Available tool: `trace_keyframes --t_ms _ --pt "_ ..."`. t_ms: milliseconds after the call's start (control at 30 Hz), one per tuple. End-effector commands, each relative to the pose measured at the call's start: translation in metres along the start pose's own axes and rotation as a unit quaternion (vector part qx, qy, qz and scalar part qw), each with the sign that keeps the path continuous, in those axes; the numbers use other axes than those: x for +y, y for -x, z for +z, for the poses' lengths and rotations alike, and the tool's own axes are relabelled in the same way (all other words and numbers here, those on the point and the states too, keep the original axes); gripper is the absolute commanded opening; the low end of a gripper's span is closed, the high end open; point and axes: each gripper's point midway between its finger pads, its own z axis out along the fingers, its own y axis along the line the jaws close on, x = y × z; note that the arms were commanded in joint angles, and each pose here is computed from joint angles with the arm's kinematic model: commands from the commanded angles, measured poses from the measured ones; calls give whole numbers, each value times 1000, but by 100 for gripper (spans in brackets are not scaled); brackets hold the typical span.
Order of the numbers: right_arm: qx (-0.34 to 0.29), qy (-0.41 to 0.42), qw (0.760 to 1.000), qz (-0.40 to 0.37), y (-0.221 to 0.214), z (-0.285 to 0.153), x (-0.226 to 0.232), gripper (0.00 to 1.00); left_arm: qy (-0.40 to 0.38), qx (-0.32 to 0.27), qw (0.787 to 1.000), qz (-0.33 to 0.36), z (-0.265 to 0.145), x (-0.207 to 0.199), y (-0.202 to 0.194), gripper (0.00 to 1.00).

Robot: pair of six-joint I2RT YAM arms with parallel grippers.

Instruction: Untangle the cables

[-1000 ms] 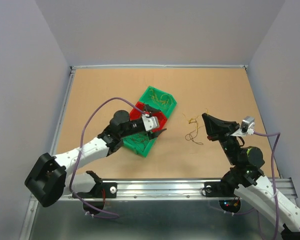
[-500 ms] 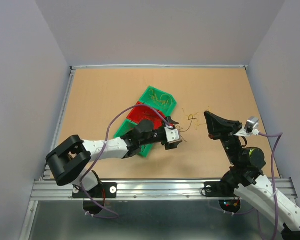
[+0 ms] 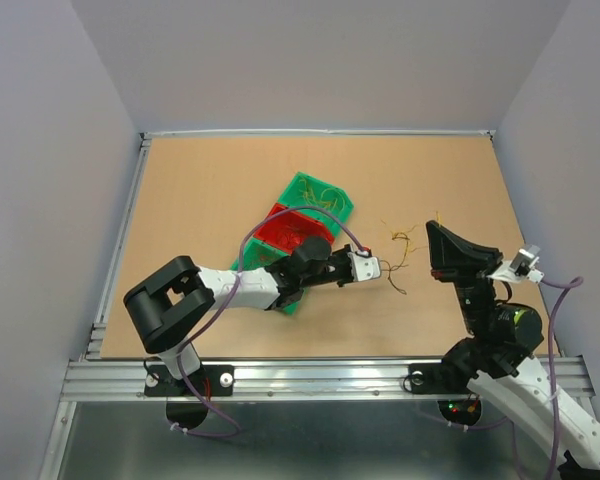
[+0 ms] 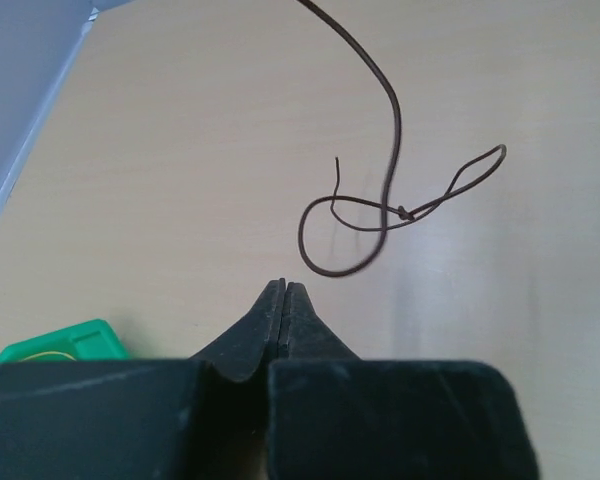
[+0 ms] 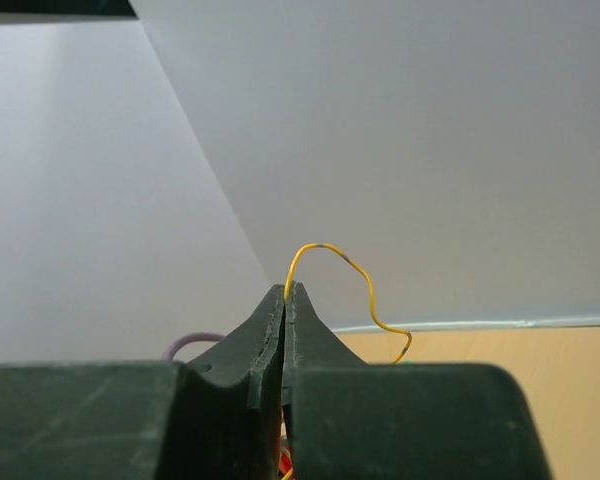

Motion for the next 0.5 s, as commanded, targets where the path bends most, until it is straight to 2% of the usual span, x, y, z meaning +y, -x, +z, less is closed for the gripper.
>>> trace_keyframes --t_ms 0,133,233,267,300,333,433,467 --pt "-72 -39 997 0 37 -6 -12 1 15 -35 999 20 -2 11 27 0" --pt "-114 -96 989 3 50 -24 -36 1 -1 -22 1000 13 3 3 17 0" --pt "-142 -105 984 6 64 -35 -40 1 2 -8 1000 12 6 4 10 0" --pt "-127 -104 986 3 67 -32 -36 1 11 -9 1000 11 6 8 13 14" --pt "-103 -105 989 -5 58 -27 -36 1 15 -16 1000 11 4 11 18 24" --pt "-87 -94 992 -9 53 -24 -31 1 16 -22 1000 12 2 12 22 42" --pt "-65 -78 995 -13 46 -17 -24 1 11 -70 997 33 -12 7 41 59" --pt "-61 -72 995 -12 44 -16 -22 1 6 -73 997 35 -18 1 35 69"
